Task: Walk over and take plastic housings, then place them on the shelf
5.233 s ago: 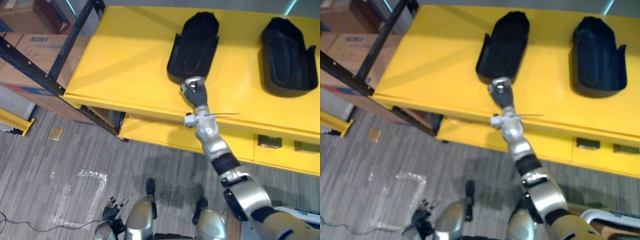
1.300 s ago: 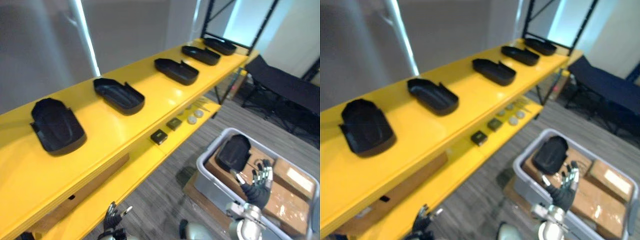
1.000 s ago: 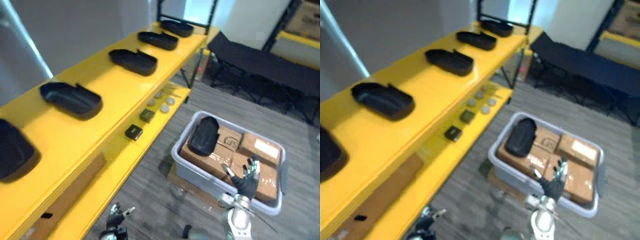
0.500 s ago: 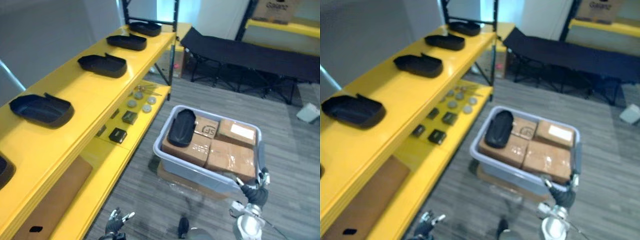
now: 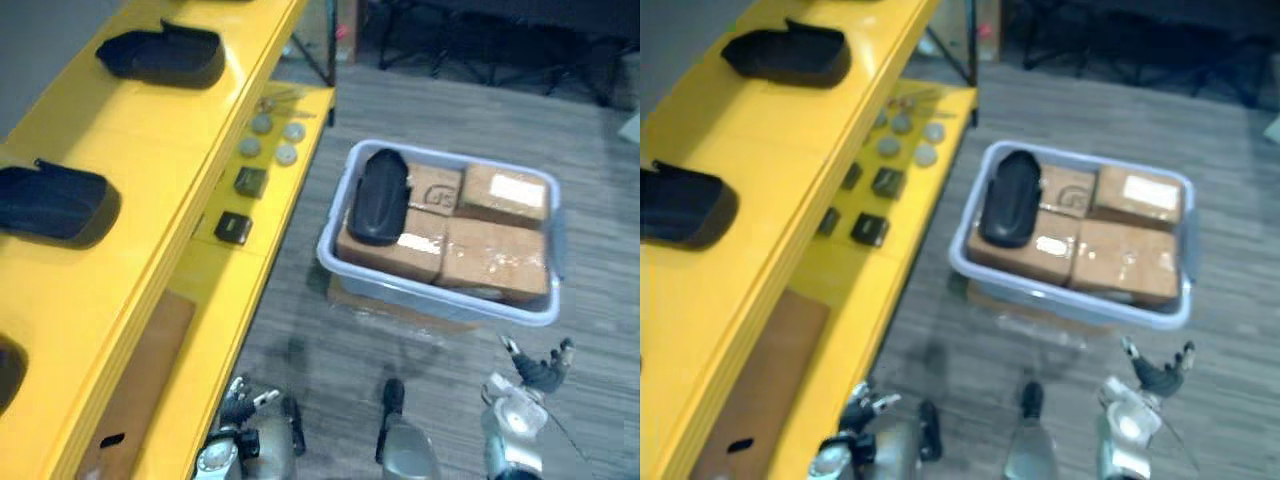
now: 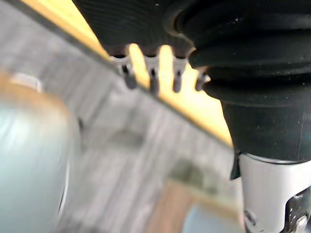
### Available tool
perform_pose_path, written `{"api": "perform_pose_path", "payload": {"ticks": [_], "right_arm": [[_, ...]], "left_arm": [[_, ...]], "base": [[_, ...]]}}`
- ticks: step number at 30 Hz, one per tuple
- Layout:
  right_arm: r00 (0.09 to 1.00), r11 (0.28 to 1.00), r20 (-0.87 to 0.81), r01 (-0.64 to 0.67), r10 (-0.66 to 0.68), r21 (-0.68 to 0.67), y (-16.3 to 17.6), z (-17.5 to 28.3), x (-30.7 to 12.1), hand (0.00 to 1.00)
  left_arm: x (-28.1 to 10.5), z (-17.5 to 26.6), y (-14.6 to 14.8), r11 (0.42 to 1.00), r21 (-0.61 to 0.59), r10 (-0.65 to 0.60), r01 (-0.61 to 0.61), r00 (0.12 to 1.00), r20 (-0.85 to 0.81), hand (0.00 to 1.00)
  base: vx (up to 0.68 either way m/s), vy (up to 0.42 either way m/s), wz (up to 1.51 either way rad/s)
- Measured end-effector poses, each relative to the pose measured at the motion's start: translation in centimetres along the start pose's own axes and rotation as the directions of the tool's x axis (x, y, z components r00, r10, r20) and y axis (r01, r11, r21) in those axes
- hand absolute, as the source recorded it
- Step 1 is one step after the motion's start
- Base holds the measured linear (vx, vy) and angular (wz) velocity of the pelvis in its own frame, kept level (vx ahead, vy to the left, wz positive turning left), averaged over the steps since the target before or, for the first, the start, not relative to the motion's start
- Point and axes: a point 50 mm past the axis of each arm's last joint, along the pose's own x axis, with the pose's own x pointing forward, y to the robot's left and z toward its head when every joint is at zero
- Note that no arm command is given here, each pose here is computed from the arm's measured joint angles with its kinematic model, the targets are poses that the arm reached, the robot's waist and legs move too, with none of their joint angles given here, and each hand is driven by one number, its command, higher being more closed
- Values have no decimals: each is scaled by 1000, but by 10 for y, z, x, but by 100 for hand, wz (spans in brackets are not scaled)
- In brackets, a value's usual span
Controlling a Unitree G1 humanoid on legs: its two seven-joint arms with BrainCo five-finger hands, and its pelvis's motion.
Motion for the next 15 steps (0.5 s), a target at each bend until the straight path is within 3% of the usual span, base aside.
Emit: {"api": "perform_pose_path", "payload": {"ticks": [4,8,15], "right_arm": [[994,994,110,-19,8,103,32,58,41,0],[983,990,179,-69,46,125,56,108,64,0],[994,997,89,-66,62,37,67,124,82,0]], "left_arm": [[3,5,1,1000,-9,11,-11,1000,20,0],[2,3,2,1000,-12,11,-11,1000,16,0],[4,4,-1,1000,-11,-12,12,1000,29,0]], "base": [[37,2,37],[-5,22,23],[-56,37,10]]}}
